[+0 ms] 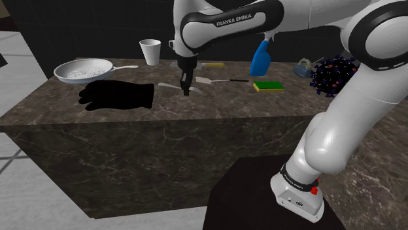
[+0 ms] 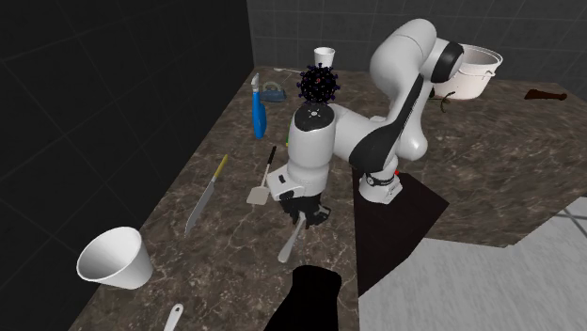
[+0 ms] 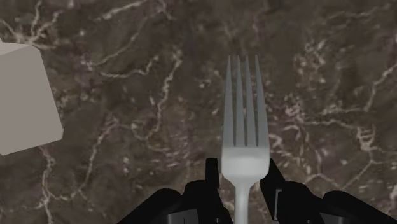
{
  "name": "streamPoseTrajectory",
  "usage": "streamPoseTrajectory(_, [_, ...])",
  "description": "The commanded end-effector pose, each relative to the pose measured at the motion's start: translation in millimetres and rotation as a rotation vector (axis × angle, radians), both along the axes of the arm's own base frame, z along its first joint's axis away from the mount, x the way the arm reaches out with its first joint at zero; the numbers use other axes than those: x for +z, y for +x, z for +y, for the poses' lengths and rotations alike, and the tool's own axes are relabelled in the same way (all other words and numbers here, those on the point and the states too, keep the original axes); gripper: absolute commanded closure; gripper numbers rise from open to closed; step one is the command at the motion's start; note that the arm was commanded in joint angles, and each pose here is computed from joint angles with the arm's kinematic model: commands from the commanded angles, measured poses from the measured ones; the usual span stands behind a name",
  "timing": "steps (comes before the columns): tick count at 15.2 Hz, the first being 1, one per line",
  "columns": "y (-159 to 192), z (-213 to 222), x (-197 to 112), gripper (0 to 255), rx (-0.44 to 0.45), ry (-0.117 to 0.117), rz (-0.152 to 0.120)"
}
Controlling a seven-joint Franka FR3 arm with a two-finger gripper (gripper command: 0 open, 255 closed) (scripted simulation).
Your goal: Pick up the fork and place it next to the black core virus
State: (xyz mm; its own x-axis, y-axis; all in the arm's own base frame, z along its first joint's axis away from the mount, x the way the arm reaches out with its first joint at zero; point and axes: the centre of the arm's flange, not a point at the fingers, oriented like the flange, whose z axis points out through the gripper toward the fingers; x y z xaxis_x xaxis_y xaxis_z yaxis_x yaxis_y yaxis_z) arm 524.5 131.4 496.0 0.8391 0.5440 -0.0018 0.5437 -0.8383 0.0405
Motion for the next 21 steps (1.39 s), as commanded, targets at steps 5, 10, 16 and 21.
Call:
streamPoseTrajectory(5, [0.2, -0.2, 31.7, 255, 0.0, 0.0, 0.0])
streamPoseTrajectory(10, [0.2, -0.2, 58.0, 255, 0.0, 0.0, 0.0])
streamPoseTrajectory(16, [0.2, -0.2, 89.7, 255, 0.0, 0.0, 0.0])
streamPoseTrajectory(21, [0.2, -0.2, 116.1, 255, 0.0, 0.0, 0.0])
